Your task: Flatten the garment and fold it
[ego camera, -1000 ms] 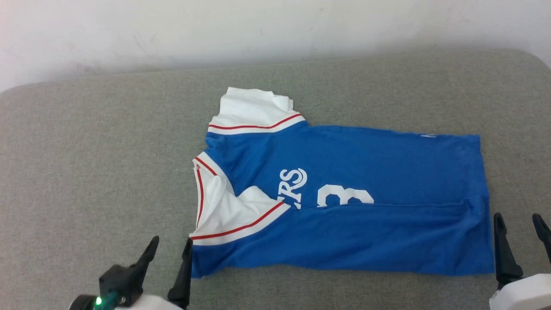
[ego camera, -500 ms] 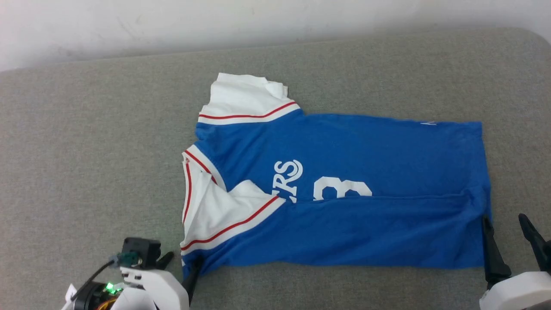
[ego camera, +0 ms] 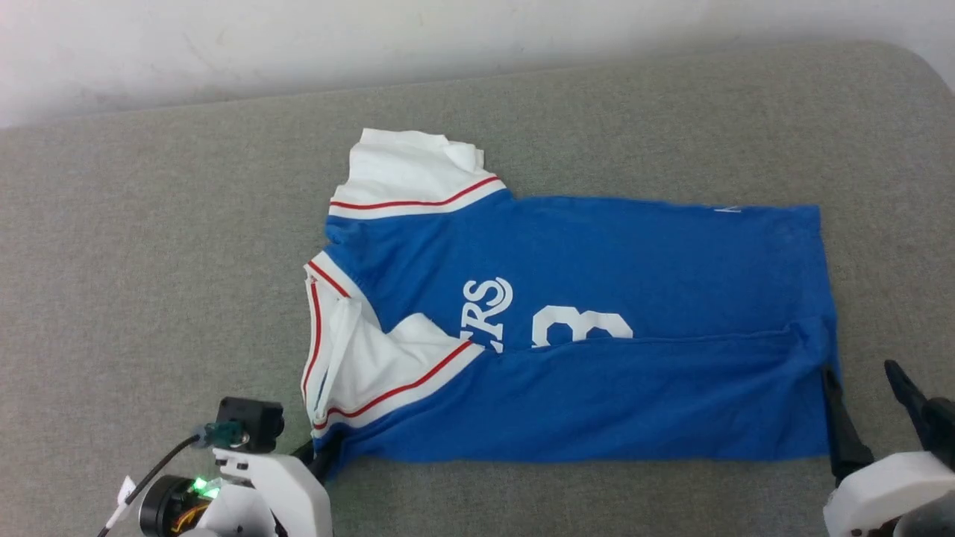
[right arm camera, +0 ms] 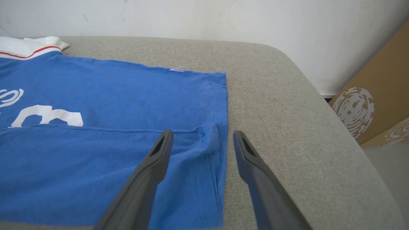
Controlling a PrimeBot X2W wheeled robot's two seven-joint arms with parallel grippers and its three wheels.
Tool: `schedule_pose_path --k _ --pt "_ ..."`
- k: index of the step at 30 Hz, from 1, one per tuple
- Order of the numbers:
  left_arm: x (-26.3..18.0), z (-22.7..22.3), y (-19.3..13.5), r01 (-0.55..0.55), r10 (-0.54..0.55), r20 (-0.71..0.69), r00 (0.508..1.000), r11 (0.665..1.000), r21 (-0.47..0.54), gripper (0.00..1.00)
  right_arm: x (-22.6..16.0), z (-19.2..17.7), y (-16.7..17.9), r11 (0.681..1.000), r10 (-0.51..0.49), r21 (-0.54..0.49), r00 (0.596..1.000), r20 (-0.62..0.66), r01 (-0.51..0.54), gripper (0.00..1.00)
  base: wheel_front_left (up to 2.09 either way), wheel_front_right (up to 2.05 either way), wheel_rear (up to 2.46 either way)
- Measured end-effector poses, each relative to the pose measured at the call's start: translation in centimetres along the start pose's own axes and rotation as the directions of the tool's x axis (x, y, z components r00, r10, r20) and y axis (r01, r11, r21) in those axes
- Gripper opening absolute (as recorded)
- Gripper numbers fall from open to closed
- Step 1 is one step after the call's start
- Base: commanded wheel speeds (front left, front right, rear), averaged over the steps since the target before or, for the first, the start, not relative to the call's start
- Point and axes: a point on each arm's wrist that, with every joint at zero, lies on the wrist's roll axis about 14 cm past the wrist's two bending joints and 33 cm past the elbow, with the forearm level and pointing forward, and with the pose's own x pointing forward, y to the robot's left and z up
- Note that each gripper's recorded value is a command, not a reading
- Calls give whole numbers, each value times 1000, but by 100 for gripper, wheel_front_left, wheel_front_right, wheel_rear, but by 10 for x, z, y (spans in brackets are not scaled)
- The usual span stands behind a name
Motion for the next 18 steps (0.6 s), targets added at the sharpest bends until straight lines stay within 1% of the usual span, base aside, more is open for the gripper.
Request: schedule_pose_path --k 2,4,7,10,12,18 --pt "-2 0 2 -10 10 19 1000 1000 -18 0 2 3 -4 1000 -1 -18 1000 -3 1 100 0 0 0" --pt "-5 1 4 -18 19 40 999 999 -37 0 2 -1 -9 999 -4 -41 999 -33 3 100 0 0 0" --pt "-10 0 6 -32 35 53 998 998 -54 0 1 -13 -21 998 -27 -52 994 -107 21 100 0 0 0" --pt "-12 -1 6 -39 42 57 997 997 -65 0 -1 -33 -29 998 -38 -64 976 -213 25 100 0 0 0" --pt "-12 -1 6 -41 45 57 997 997 -71 0 -1 -42 -32 997 -42 -70 966 -256 25 100 0 0 0" --pt "-10 -2 7 -45 50 55 997 995 -84 0 5 -66 -25 999 -14 -47 940 -340 -2 100 0 0 0"
